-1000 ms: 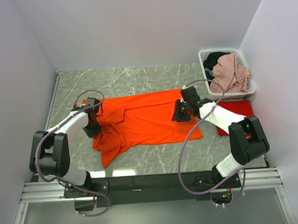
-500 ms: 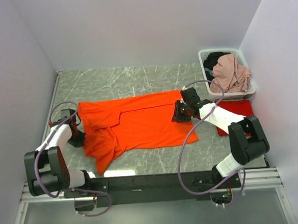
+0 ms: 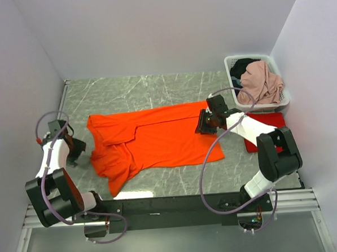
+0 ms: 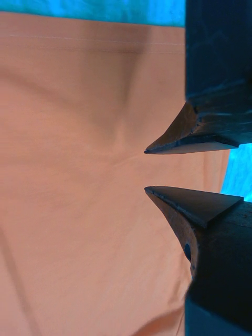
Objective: Fold and stack the t-shirts
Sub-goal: Fold the tshirt
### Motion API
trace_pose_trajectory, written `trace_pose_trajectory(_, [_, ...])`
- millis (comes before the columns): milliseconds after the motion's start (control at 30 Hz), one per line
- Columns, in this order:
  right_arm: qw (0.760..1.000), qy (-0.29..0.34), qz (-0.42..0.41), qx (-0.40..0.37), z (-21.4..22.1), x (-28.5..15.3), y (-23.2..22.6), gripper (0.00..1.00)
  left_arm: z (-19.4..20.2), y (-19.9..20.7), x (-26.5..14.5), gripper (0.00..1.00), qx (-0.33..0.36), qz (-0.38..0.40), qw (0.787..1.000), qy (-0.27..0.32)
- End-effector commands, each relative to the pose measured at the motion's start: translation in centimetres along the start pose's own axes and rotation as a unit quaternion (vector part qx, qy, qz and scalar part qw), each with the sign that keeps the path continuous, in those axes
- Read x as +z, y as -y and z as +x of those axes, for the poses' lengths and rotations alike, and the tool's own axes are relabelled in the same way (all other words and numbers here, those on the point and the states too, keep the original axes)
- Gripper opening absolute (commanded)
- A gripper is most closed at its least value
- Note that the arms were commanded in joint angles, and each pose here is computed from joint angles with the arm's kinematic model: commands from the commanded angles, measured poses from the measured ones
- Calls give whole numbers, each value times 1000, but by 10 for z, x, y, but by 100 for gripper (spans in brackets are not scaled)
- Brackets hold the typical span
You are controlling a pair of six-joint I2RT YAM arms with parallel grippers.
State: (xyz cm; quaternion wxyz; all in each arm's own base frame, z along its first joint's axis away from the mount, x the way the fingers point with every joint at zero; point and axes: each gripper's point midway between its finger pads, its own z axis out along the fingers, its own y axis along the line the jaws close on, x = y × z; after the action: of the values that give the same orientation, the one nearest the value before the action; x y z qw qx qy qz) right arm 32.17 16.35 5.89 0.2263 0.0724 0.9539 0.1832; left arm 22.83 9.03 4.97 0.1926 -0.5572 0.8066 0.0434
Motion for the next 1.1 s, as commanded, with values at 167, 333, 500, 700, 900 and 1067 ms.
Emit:
trace_pose_trajectory(167, [996, 67, -30, 59, -78, 0, -25, 38, -42, 114, -49, 72, 73, 126, 988, 55])
trace_pose_trajectory(333, [993, 91, -11, 74, -111, 8, -30, 37, -15, 175, -51, 64, 141, 176, 974, 33])
trace_pose_trajectory(500, [991, 88, 3, 96, -125, 39, -26, 33, -3, 204, -17, 52, 164, 171, 971, -3])
trace_pose_trajectory(700, [987, 61, -1, 148, -127, 77, -11, 28, 6, 217, 20, 51, 177, 152, 972, -27])
trace_pose_trajectory(900, [984, 44, 20, 172, -138, 99, 10, 27, 15, 232, 54, 53, 175, 141, 973, -53])
trace_pose_trajectory(1067, [981, 36, 33, 187, -151, 112, 20, 28, 19, 249, 76, 54, 173, 138, 972, -73])
